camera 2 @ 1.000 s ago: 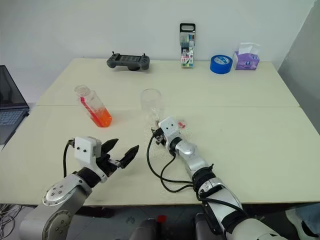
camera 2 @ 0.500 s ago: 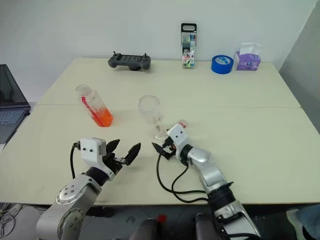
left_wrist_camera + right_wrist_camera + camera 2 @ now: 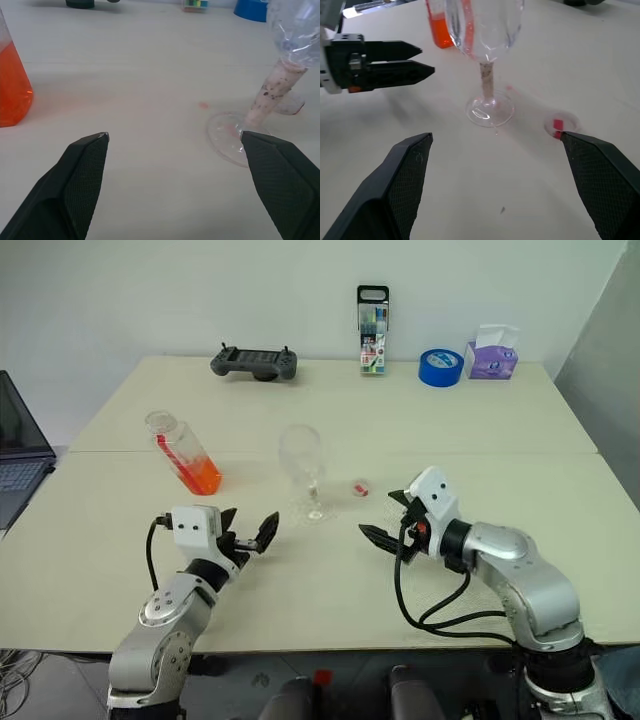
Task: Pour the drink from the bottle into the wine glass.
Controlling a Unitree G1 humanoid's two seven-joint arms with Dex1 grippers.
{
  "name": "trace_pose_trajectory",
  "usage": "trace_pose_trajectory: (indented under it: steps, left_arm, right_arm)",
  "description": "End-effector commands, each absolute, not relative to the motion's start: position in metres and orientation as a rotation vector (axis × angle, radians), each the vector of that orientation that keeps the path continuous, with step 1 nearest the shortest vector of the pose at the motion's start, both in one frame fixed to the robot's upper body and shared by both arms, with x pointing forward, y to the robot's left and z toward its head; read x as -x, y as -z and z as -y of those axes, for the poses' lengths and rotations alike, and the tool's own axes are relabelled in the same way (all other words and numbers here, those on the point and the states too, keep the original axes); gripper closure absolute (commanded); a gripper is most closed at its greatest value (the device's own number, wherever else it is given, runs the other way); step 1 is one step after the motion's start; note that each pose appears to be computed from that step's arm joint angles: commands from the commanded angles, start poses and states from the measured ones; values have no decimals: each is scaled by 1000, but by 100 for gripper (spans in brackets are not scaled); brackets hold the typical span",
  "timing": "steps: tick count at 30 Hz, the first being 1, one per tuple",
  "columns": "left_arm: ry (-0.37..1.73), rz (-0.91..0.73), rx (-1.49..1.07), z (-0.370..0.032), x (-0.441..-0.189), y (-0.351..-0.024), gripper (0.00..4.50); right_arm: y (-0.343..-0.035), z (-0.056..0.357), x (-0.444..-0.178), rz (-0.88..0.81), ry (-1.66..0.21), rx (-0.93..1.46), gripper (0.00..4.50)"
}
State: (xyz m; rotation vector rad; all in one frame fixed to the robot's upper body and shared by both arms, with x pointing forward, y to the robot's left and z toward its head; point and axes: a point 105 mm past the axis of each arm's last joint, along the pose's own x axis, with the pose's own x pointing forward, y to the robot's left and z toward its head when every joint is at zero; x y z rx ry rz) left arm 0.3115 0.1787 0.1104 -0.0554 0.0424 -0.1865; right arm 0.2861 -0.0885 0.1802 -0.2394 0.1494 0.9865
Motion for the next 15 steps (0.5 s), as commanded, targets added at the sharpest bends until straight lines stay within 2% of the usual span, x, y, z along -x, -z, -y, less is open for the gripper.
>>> trace_pose_trajectory:
  steps: [1,3,6,8,11,15]
  left_arm:
    - [165,19,40,-184,-314,-125,0]
    - [135,50,38,-185,-315,-132,0]
    - [89,80,25,-190,-315,-139,0]
    - [1,140,-2,-206,-314,-160,0]
    - [-65,183,-24,-219,-312,-177,0]
    - [-96,182,-28,-230,-315,-184,0]
  right_arm:
    - [-224,88,-270,-64,-1091,283,15]
    - [-251,90,-265,-25,-1136,306,15]
    - [-271,90,-260,2,-1166,327,15]
    - [-292,91,-258,48,-1177,418,15]
    - [-307,92,-260,82,-1165,462,15]
    - [-317,89,-263,109,-1168,462,15]
